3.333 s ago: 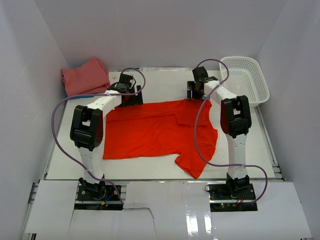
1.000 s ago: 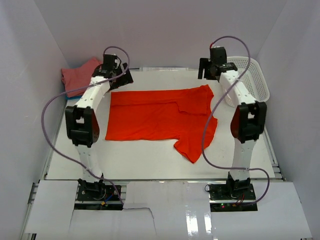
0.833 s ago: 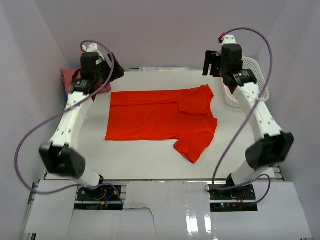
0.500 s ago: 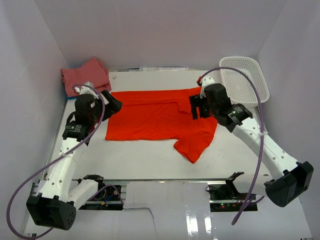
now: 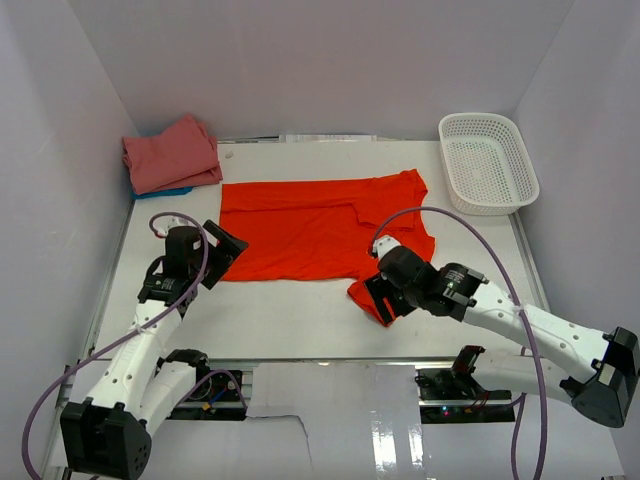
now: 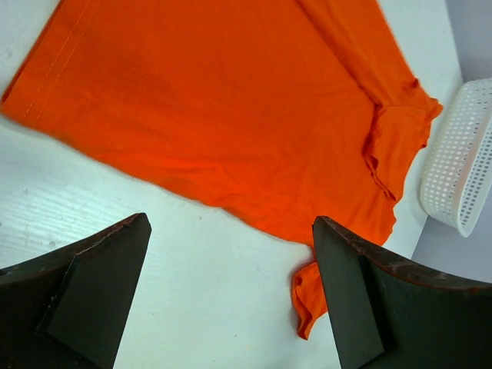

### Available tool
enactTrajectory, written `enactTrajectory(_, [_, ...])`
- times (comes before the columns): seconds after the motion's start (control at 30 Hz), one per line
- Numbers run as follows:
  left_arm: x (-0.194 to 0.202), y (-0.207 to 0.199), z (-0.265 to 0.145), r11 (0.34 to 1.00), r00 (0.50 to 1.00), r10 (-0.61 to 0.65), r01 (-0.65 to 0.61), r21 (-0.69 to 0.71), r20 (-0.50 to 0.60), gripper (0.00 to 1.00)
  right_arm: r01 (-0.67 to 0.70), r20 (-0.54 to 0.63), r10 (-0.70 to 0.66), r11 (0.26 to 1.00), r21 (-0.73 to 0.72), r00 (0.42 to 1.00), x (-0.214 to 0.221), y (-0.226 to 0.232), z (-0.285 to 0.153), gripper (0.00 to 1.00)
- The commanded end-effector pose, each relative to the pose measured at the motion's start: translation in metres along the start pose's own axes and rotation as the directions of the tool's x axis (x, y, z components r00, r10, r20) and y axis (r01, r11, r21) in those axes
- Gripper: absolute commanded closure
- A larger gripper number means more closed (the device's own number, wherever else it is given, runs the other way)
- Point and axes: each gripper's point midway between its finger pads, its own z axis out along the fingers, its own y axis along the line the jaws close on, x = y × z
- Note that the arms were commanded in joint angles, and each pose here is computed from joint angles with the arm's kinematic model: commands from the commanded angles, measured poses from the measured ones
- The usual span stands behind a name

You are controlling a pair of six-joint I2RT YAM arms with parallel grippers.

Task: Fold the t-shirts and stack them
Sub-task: Grap the side of the flattened tshirt closest away from the robot with both arms

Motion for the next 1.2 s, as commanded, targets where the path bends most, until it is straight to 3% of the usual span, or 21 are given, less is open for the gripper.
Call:
enactTrajectory(0.0, [0.010,0.004,0.009,0.995,0.995,-0.099,0.099,0.007,-0.022,0.02,-0.036,0.024,0.036,0.999,-0.006,0.999,0.003,0.008,-0.004,0.25])
enactTrajectory(0.37, [0.029,0.035,0.040,0.970,0.958,-0.237,0.243,0.017,-0.160,0.02,0.085,-0.158,-0.073,0.994,0.069,0.985,0.041,0.013,0.011,0.28])
enactTrajectory(0.7, [0.008,0.059,0.046,0.950,0.942,-0.313,0.313,-0.022,-0.120,0.02,0.195,-0.286,-0.150,0.971,0.135,0.946,0.041,0.011,0.025,0.27])
enactTrajectory(1.17, [-0.033,0.057,0.030,0.957,0.957,-0.288,0.288,0.008,-0.036,0.02,0.239,-0.315,-0.196,0.966,0.104,0.929,0.045,0.027,0.075,0.29])
